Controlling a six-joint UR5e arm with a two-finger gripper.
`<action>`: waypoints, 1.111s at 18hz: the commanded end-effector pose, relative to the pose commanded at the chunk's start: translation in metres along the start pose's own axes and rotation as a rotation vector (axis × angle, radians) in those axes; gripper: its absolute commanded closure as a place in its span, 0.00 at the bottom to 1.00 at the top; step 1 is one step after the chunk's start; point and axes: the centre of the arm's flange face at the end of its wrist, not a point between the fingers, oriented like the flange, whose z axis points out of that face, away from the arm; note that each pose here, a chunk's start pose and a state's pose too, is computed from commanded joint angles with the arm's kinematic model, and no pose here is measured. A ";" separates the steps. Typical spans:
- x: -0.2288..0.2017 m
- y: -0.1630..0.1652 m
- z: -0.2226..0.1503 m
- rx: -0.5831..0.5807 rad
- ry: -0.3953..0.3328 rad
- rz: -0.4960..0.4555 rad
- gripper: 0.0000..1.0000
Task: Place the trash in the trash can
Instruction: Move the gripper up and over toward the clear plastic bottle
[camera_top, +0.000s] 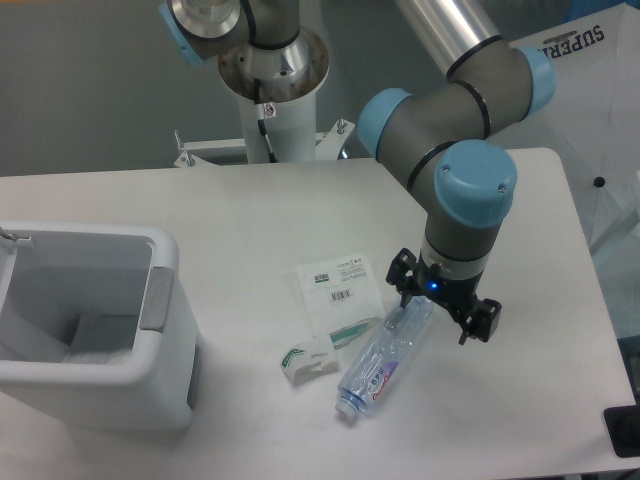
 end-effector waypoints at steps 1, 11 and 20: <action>0.000 0.000 0.001 -0.001 0.001 0.000 0.00; -0.041 0.044 -0.016 0.015 -0.089 -0.065 0.00; -0.051 0.057 -0.036 -0.076 -0.111 -0.075 0.00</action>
